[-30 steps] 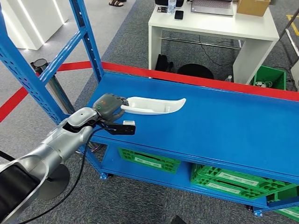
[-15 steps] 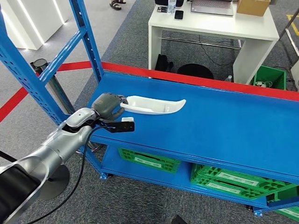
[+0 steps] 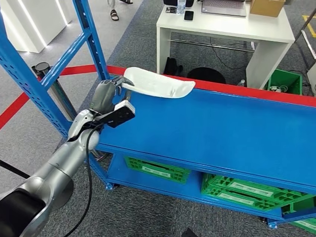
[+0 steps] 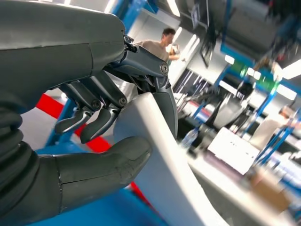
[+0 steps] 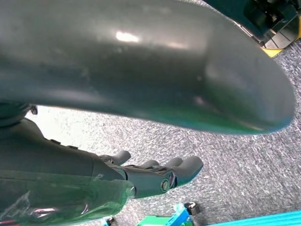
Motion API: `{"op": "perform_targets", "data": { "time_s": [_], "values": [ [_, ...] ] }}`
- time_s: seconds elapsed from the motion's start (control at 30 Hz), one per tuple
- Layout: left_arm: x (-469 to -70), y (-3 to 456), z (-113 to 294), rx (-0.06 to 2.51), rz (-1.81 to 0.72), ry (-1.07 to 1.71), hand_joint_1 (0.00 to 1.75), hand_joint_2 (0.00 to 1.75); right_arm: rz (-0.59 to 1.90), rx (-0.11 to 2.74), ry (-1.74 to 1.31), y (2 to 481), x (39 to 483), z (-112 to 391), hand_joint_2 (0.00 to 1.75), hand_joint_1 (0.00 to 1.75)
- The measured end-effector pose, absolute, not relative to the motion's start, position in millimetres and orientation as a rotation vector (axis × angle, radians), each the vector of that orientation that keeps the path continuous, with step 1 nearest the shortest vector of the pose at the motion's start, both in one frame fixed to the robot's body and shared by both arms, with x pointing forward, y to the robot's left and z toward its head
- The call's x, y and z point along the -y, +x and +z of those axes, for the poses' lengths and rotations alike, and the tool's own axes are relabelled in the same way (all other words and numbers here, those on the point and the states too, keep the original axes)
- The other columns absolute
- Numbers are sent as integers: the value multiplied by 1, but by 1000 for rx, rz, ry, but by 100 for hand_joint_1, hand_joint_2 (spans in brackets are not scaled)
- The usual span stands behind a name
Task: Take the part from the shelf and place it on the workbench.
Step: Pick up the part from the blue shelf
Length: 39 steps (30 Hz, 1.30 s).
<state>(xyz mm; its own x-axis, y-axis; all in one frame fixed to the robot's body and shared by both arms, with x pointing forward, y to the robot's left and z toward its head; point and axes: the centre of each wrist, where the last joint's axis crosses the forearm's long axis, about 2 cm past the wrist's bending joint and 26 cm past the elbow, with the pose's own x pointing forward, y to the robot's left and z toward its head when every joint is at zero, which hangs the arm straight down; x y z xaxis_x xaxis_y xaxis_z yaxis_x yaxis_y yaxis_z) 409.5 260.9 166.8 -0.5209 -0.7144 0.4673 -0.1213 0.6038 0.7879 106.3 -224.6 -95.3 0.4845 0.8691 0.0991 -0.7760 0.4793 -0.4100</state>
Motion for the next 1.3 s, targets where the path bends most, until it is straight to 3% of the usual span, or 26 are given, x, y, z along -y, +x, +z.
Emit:
{"op": "perform_targets", "data": {
  "time_s": [0.53,0.9,1.3],
  "values": [
    [-246,389,178,2211,-550,576,175,175,1007,308,-337,102,224,-96,0,0],
    [-210,352,194,2402,-160,325,175,175,986,299,-346,93,222,-98,0,0],
    [-176,317,218,2545,-64,137,175,175,980,301,-344,90,218,-98,0,0]
  ]
}}
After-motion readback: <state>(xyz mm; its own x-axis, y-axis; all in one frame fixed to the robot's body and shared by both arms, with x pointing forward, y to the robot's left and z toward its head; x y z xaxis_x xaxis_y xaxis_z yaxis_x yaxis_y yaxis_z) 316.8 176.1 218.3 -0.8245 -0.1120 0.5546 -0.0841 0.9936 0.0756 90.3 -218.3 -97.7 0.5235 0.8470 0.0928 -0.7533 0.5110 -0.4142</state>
